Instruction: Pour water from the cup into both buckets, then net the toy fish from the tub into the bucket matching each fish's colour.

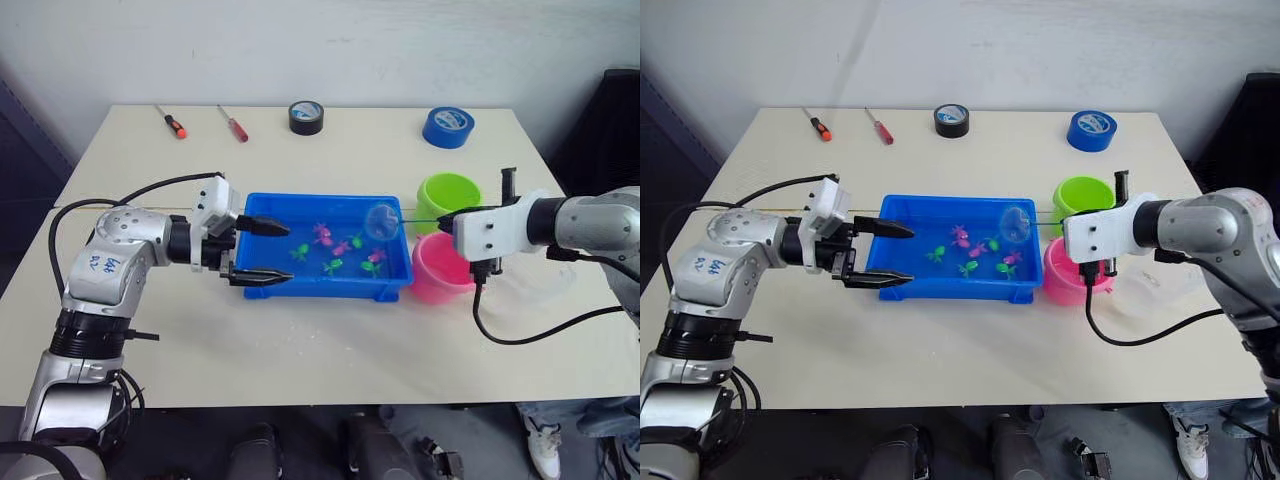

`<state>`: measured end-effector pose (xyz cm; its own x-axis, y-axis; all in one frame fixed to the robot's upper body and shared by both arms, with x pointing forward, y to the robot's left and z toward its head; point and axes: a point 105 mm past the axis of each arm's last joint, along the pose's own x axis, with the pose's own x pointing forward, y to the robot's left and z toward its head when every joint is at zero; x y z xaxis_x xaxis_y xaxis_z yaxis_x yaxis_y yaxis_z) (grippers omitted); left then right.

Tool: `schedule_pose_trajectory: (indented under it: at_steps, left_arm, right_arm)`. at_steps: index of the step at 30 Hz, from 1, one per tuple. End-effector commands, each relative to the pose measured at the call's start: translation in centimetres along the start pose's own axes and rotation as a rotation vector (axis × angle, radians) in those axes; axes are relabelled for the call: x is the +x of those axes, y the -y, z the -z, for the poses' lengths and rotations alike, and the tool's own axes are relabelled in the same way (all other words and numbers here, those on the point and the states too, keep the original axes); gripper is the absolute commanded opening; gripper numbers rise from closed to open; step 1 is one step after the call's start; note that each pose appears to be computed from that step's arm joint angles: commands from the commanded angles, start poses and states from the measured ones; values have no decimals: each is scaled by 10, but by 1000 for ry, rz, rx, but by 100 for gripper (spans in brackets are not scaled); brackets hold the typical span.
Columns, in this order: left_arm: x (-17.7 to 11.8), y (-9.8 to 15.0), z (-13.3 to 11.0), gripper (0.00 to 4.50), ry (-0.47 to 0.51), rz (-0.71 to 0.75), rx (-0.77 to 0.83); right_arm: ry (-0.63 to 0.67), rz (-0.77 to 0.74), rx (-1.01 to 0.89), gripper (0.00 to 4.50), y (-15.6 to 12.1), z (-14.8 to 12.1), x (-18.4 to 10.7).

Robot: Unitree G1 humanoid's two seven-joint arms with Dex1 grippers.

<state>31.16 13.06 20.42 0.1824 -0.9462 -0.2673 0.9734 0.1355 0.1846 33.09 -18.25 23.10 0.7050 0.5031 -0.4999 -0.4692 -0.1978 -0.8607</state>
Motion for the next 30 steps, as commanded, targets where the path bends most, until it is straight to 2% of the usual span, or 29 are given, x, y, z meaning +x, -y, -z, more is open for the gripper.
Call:
schedule_pose_trajectory:
  at_steps: [1,8,14,22,30]
  left_arm:
    - [0,4,-7,448,0,-1,41]
    - [1,4,-10,448,1,-10,44]
    - [1,1,-11,448,-1,-19,51]
    - [3,1,-12,448,-3,-14,57]
    - [3,2,-12,448,-8,-7,60]
  right_arm:
    - [13,30,-87,0,6,-2,3]
    - [25,16,-131,0,1,0,8]
    - [78,19,-65,0,-1,-13,9]
    - [29,1,-106,0,-2,-4,4]
    - [55,-54,-115,0,-15,-9,6]
